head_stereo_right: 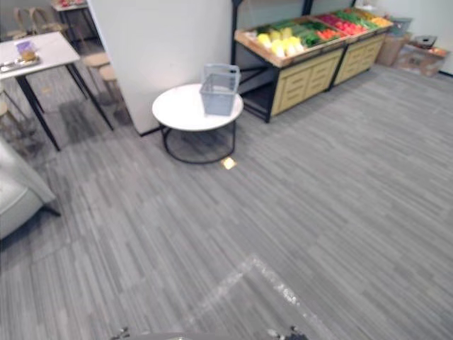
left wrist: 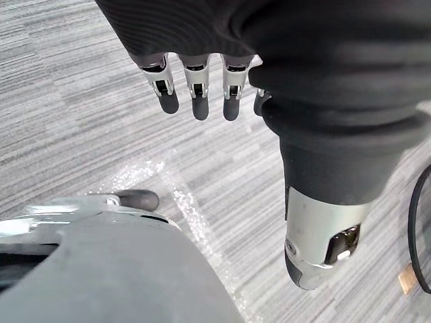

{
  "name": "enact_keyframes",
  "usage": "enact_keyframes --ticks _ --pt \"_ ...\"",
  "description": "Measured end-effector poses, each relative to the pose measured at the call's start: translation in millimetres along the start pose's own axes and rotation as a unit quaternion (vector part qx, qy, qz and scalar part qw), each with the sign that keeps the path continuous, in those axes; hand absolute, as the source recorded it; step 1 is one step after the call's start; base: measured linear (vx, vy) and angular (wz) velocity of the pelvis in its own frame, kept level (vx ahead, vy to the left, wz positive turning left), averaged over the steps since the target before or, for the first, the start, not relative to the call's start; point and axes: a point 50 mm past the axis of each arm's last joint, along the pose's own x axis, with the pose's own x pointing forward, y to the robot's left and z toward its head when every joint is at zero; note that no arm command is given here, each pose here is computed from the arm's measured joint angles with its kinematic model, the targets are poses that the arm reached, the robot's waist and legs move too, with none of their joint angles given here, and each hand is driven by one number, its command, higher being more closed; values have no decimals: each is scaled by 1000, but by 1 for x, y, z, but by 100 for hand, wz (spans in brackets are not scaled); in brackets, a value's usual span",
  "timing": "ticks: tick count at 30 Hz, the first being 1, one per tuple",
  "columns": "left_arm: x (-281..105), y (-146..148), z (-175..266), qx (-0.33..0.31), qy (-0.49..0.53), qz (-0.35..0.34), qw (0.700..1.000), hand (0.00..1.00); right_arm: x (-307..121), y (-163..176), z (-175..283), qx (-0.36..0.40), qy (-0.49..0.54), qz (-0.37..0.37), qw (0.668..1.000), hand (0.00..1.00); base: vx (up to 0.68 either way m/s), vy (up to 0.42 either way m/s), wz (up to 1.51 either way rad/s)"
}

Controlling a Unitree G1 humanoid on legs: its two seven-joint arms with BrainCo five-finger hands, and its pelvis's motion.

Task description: Pick vegetable in the basket

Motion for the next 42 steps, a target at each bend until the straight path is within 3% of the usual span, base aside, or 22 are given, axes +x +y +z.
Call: enact_keyframes --ticks 42 --pt "2 -1 7 65 -7 -21 998 0 1 1 1 36 7 -4 999 0 1 -5 -5"
